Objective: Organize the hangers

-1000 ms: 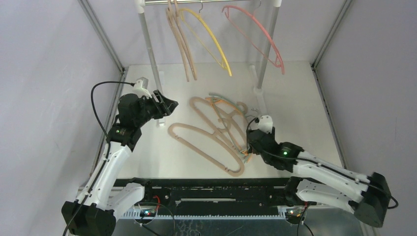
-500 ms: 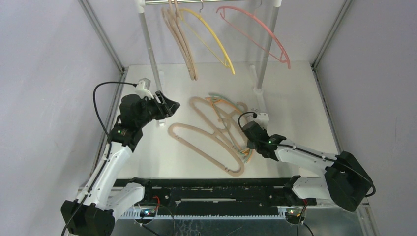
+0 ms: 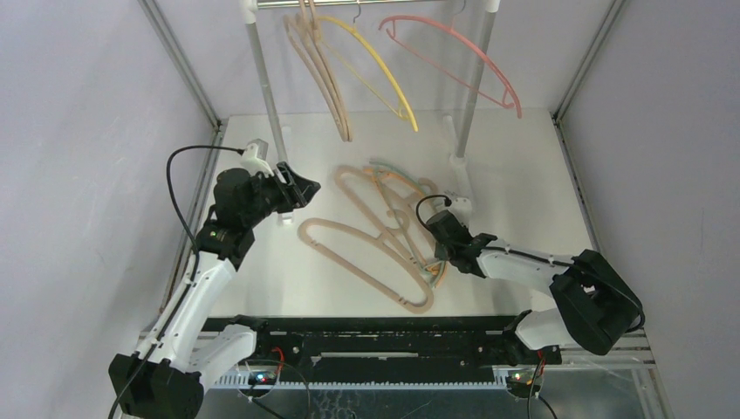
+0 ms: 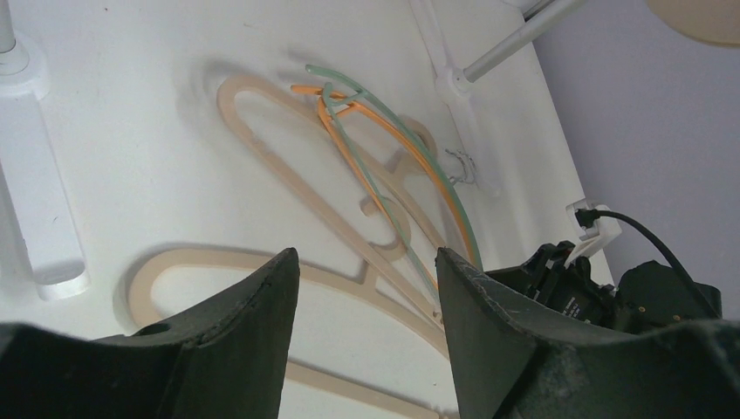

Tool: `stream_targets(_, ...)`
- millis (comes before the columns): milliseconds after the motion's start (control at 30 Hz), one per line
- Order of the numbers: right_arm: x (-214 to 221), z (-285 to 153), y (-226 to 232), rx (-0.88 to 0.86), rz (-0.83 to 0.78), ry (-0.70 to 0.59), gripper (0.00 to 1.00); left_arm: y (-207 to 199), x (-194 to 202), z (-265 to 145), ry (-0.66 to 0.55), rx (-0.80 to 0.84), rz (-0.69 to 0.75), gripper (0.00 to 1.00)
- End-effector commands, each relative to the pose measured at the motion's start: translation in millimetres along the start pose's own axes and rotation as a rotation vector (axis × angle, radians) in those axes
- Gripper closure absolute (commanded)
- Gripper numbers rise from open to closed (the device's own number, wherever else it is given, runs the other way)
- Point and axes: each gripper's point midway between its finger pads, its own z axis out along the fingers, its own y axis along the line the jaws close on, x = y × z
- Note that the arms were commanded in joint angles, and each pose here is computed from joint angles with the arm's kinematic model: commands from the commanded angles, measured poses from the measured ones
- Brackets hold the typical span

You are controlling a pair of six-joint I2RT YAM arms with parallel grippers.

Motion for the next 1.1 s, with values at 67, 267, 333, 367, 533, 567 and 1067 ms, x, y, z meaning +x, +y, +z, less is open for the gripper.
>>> stream_targets(67, -6, 8, -1, 0.039, 0.009, -0.014, 0.68, -6, -3, 2, -0.02, 0.033, 0.013, 0.36)
stream_targets(267, -2, 14, -6, 0.101, 0.003, 0.0, 0.68, -5, -2, 2, -0.021, 0.028, 0.011, 0.36)
stream_targets(333, -1, 14, -5, 0.106, 0.001, 0.001, 0.77, -4, -2, 3, -0.021, 0.027, 0.011, 0.35)
stream_targets(367, 0, 14, -5, 0.107, -0.003, -0.001, 0.84, -4, -2, 3, -0.021, 0.026, 0.012, 0.35)
stream_targets(533, -1, 10, -8, 0.137, -0.019, -0.024, 1.0, -5, -3, 2, -0.023, 0.027, 0.011, 0.34)
stream_targets(567, -2, 7, -8, 0.14, -0.027, -0.037, 1.0, -5, -3, 2, -0.023, 0.027, 0.012, 0.34)
stream_targets(1067, -51, -84, -3, 0.122, -0.116, -0.253, 1.0, 4, -2, 10, -0.039, -0.003, -0.006, 0.2)
